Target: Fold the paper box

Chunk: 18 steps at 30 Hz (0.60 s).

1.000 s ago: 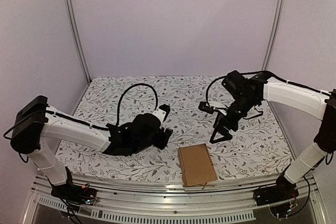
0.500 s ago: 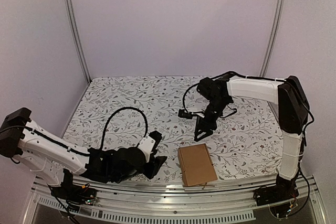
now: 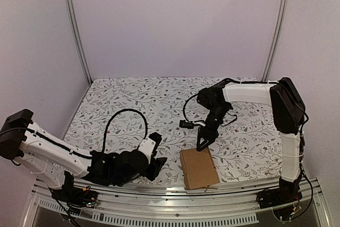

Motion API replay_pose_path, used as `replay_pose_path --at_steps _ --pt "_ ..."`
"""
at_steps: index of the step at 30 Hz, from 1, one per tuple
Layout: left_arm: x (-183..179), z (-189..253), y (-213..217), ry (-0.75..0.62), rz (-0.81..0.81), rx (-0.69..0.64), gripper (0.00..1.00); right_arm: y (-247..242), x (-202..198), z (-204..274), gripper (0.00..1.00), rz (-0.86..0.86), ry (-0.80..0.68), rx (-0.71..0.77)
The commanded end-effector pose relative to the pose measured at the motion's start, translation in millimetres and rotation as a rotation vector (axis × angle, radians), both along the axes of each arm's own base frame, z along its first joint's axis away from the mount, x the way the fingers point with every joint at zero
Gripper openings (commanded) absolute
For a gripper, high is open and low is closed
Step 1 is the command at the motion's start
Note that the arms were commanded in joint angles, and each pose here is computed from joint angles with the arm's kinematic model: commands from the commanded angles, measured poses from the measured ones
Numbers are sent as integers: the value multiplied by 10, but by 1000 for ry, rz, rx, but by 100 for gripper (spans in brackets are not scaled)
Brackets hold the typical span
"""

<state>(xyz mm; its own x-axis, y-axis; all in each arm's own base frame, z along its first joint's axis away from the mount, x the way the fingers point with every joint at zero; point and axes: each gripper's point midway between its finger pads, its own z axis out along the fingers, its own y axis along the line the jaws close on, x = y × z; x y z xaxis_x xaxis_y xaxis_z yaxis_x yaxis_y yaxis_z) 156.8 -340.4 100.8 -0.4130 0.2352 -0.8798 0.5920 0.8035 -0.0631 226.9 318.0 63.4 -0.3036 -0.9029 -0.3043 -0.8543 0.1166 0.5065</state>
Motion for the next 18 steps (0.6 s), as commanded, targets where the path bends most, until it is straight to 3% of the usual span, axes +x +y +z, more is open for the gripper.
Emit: replay_pose_path --at_steps 1,10,18 --pt "-29 -89 51 -9 3 41 46 24 -81 -16 29 19 49 4" --pt "-38 -68 36 -13 -2 34 46 32 87 -143 12 -88 139 -42" --pt "-30 173 150 -52 31 -31 47 -59 354 -244 8 -215 217 -67"
